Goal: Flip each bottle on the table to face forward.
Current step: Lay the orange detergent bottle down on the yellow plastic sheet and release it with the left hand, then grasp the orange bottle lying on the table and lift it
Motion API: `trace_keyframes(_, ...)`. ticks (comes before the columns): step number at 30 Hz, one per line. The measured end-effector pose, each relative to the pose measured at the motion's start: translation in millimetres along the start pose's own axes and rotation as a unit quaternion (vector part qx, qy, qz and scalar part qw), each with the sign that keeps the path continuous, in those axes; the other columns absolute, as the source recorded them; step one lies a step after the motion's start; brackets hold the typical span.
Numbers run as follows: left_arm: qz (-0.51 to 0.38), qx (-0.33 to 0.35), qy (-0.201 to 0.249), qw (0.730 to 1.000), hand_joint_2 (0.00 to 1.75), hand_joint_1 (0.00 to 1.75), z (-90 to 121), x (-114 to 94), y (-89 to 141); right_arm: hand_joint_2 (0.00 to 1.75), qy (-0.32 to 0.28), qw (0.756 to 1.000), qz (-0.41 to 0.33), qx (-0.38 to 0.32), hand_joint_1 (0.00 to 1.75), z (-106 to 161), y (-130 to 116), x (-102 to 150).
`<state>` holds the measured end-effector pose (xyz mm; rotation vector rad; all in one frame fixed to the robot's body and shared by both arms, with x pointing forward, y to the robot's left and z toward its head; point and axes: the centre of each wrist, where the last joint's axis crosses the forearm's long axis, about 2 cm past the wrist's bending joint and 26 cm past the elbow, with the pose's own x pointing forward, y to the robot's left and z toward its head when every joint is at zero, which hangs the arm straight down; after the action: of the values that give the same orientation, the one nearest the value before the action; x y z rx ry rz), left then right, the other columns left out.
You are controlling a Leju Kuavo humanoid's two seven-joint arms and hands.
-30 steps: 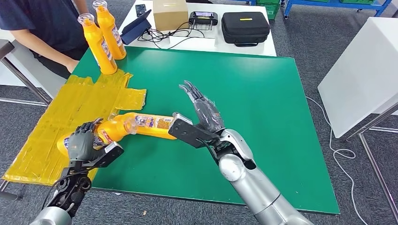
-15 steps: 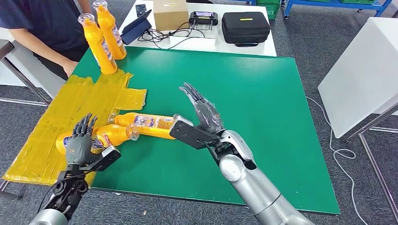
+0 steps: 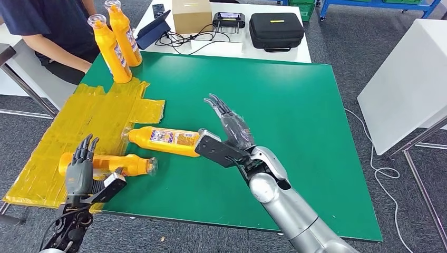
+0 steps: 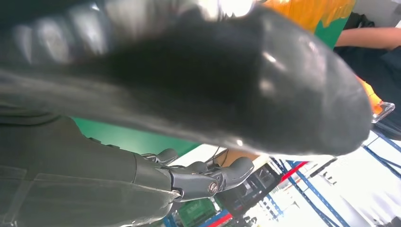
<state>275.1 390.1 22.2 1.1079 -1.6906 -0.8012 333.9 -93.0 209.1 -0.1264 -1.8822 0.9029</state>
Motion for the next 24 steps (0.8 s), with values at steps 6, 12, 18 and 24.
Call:
trace_keyframes(6, 0.016, 0.037, 0.011, 0.999, 0.00, 0.00, 5, 2, 7, 0.00, -0.004, 1.000, -0.004, 0.007, 0.00, -2, 2, -2)
trace_keyframes(12, 0.047, 0.095, 0.018, 0.994, 0.00, 0.00, 6, 7, 20, 0.00, -0.004, 1.000, -0.004, 0.018, 0.00, -4, 3, -3)
trace_keyframes(18, 0.095, 0.173, 0.010, 0.980, 0.00, 0.00, -8, 22, 39, 0.00, 0.009, 0.999, 0.009, 0.042, 0.00, -11, 6, -9)
trace_keyframes(24, 0.123, 0.232, -0.019, 0.965, 0.00, 0.00, -26, 38, 59, 0.00, 0.026, 0.997, 0.015, 0.068, 0.00, -20, 18, -16)
